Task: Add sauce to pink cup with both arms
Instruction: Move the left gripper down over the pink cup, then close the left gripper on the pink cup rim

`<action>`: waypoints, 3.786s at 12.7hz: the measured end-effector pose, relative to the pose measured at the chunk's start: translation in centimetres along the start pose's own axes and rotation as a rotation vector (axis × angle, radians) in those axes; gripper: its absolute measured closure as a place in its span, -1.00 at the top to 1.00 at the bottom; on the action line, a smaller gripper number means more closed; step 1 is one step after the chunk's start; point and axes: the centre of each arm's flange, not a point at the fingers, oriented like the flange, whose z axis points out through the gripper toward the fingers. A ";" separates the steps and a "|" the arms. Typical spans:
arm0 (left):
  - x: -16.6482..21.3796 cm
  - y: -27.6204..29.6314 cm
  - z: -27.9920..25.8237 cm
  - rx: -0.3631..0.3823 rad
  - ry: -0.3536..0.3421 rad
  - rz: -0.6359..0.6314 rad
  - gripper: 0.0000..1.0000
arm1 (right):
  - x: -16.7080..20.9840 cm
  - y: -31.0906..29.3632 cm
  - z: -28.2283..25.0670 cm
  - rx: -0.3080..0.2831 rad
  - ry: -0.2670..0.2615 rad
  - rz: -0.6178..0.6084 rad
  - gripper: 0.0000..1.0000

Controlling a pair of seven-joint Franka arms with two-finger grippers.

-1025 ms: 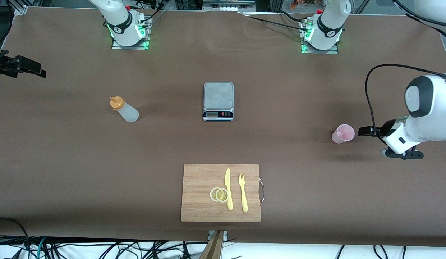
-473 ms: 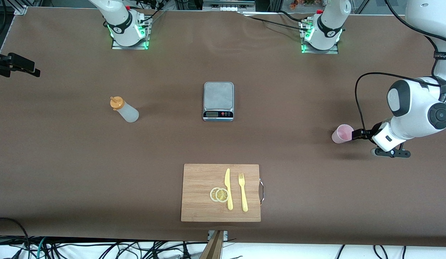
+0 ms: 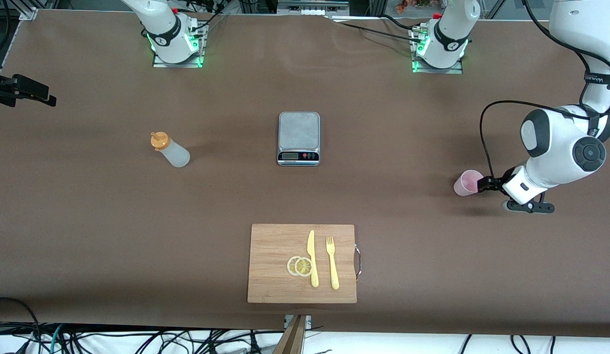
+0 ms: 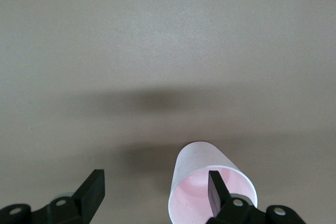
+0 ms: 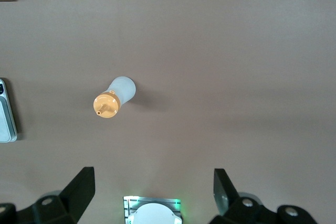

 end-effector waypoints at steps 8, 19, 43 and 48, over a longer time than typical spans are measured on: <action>-0.6 0.4 1.0 0.002 0.011 0.003 -0.15 | 0.1 0.0 0.1 0.000 -0.001 -0.006 1.00; -1.6 1.4 1.3 -0.012 -0.077 0.016 0.24 | 0.0 -0.2 0.0 -0.001 -0.005 -0.010 1.00; -2.1 1.7 1.5 -0.032 -0.106 0.004 -0.95 | 0.0 -0.4 0.1 0.000 -0.009 -0.029 1.00; -2.1 1.8 1.5 -0.060 -0.100 -0.021 -0.95 | 0.0 -0.4 0.1 0.000 -0.010 -0.030 1.00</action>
